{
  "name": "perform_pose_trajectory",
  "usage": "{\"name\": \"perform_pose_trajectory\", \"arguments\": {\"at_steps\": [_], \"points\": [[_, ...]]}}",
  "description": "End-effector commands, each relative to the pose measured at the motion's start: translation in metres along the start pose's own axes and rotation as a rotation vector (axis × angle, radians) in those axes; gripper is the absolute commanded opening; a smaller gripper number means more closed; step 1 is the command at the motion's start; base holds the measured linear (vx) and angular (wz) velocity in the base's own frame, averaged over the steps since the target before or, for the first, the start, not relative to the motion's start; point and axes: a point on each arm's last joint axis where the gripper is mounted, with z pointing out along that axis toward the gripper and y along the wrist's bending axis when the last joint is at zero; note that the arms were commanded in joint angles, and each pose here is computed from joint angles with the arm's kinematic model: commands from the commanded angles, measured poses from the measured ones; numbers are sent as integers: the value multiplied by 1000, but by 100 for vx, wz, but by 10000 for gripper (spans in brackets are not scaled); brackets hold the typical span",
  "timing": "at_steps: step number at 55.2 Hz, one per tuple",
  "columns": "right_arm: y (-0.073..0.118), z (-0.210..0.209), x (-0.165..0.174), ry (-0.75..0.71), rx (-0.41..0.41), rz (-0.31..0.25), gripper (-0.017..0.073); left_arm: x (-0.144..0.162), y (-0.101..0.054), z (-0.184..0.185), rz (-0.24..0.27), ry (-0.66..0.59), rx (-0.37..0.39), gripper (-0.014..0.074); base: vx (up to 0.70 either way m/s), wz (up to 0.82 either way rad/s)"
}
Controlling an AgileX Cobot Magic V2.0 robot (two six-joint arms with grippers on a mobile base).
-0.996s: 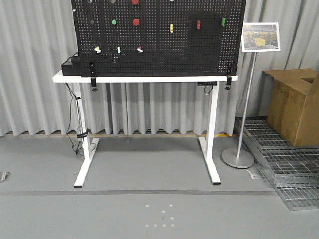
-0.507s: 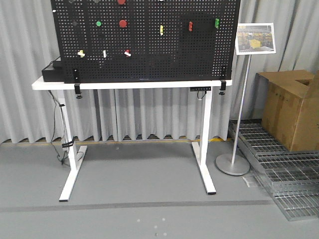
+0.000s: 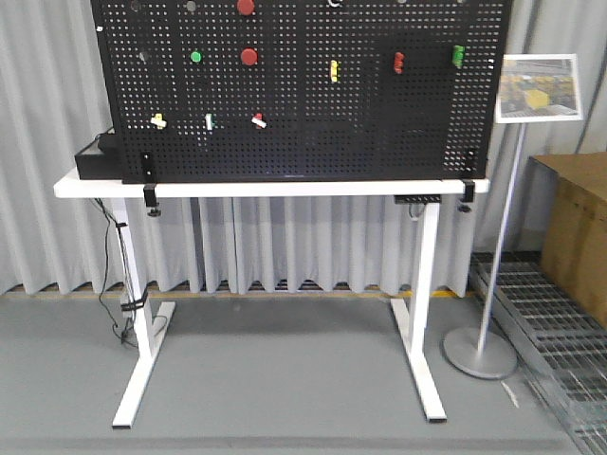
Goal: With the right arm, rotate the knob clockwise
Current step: 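Drive the base forward toward the pegboard table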
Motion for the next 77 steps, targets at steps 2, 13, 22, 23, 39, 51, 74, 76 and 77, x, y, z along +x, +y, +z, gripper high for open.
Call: {"name": "perform_pose_trajectory", "arguments": {"at_steps": [2, 13, 22, 23, 39, 51, 74, 76, 77], "points": [[0, -1, -6, -85, 5, -18, 33, -4, 0, 0, -11, -79, -2, -6, 40, 8], [0, -1, -6, -85, 5, -18, 33, -4, 0, 0, -11, -79, -2, -6, 43, 5], [0, -1, -6, -85, 5, -18, 33, -4, 0, 0, -11, -79, -2, -6, 47, -1], [0, -1, -6, -85, 5, -18, 33, -4, 0, 0, -11, -79, -2, -6, 48, -1], [0, -1, -6, -85, 5, -18, 33, -4, 0, 0, -11, -79, -2, -6, 48, -3], [0, -1, -6, -85, 5, -18, 33, -4, 0, 0, -11, -79, -2, -6, 45, 0], [0, -1, -6, -85, 5, -18, 33, -4, 0, 0, -11, -79, -2, -6, 42, 4], [0, -1, -6, -85, 5, -18, 33, -4, 0, 0, -11, -79, -2, -6, 39, 2], [0, -1, -6, -85, 5, -18, 33, -4, 0, 0, -11, -79, -2, -6, 38, 3]]}}
